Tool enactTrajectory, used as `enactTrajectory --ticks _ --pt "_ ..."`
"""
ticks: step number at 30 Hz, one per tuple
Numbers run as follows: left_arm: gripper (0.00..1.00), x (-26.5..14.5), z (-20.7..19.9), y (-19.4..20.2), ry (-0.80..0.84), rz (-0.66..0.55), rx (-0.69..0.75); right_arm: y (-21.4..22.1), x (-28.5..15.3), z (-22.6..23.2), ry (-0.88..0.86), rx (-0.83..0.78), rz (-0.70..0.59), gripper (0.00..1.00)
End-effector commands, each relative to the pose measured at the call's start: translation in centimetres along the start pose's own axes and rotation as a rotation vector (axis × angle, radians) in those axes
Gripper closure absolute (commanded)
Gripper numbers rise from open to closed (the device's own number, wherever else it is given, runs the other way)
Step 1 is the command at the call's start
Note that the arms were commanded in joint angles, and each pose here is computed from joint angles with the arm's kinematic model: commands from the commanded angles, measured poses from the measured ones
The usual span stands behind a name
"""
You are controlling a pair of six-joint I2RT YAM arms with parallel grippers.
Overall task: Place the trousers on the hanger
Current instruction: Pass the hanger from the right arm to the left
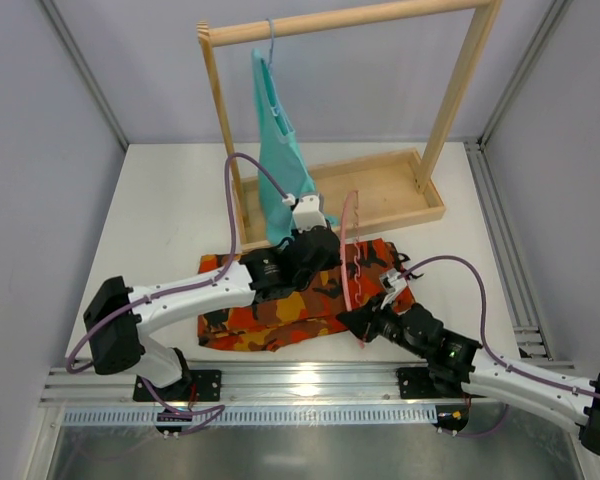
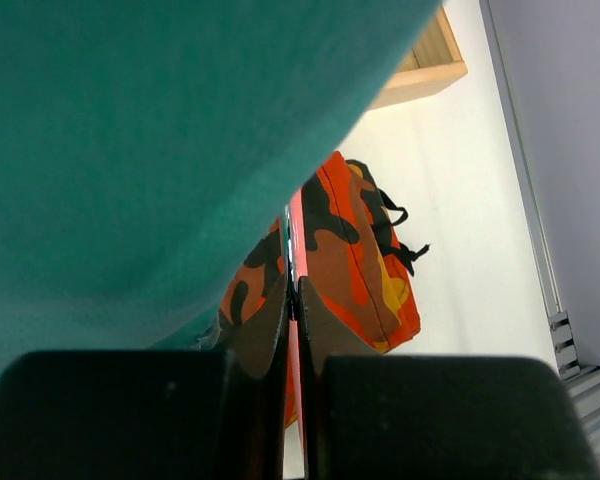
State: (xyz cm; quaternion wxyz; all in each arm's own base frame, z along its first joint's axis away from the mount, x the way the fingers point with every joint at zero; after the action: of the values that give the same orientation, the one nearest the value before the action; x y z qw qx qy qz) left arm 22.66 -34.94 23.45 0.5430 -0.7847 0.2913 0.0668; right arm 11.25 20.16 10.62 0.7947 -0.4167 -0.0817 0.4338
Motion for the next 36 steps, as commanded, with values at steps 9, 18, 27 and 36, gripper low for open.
enactTrajectory --ticks 9,18,27,36 --pt "0.53 -2.1 -0.9 -2.9 0.068 -0.069 -0.063 -0.5 -0.2 1.1 -0.087 0.014 -0.047 0.96" --pt "0.36 -2.7 -0.5 -3.6 0.05 -0.079 -0.065 -1.5 -0.9 2.7 -0.18 0.037 -0.094 0.96" --pt "0.41 -2.1 -1.9 -4.2 0.085 -0.103 -0.071 -0.4 -0.9 3.1 -0.226 0.009 -0.017 0.96" --pt "0.93 -1.9 -2.0 -3.5 0.072 -0.057 -0.067 1.0 -0.7 0.8 -0.11 0.016 0.015 0.82"
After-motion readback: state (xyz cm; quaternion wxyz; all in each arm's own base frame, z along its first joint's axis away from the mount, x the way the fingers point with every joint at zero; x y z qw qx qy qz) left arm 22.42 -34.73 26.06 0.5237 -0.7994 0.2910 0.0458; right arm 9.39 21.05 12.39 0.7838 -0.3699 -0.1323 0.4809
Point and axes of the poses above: each gripper's point midway between its finger pads, its own x axis out along the fingers, its own z axis along the line the jaws close on, y = z × x, the point moved 4 cm from there along -x, back along the fingers, and after that the axes turned 3 degrees about x, right-handed, at the moved point
